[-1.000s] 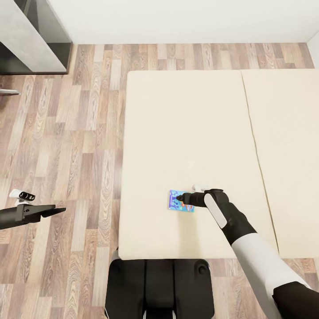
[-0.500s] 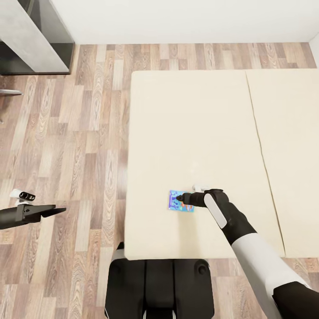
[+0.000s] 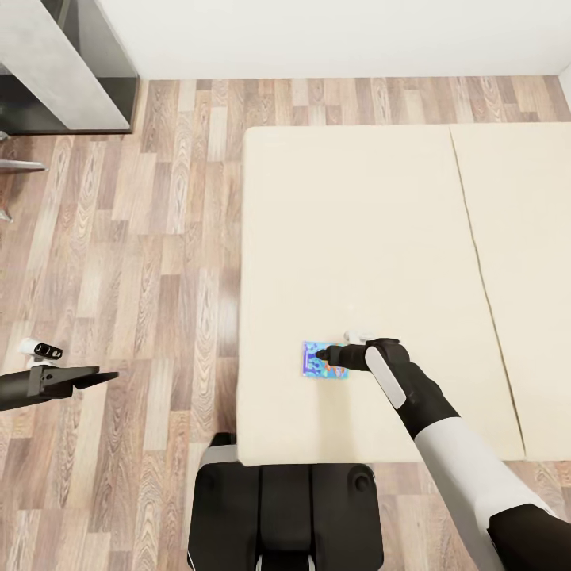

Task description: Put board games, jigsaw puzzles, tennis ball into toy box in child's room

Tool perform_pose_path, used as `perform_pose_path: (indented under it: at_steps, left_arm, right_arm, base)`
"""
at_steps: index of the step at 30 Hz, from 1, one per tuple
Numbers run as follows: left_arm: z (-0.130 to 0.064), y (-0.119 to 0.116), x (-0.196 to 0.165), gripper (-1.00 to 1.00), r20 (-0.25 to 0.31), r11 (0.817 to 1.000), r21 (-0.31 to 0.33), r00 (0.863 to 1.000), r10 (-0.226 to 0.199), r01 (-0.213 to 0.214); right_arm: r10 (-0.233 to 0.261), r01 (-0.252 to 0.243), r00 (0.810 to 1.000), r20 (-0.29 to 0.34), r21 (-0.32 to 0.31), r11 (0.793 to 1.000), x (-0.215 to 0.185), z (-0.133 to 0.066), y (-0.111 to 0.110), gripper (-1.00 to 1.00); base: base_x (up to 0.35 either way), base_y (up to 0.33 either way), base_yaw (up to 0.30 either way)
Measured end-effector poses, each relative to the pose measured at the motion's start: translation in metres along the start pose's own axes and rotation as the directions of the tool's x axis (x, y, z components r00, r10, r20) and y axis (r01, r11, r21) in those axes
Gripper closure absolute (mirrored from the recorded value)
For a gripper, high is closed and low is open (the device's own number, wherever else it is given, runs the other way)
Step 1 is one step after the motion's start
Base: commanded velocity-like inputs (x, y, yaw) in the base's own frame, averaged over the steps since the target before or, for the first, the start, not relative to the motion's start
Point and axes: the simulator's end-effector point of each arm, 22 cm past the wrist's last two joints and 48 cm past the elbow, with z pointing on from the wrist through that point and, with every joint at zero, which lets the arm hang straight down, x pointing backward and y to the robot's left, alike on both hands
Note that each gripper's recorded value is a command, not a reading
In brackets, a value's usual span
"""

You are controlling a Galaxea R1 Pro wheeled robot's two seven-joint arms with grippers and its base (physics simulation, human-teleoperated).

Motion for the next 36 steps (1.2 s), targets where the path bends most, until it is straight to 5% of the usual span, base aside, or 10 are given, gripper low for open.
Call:
perform_pose_path:
  at_steps: [36]
  left_arm:
    - [0.0000,0.0000,0.0000,-1.00,0.000,1.000,0.000,1.000,0.000,0.000]
  right_arm:
    - [0.001,-0.001,1.000,-0.001,0.000,1.000,0.0010,0.0002,0.0000,-1.00]
  base:
    - [0.000,0.052,0.000]
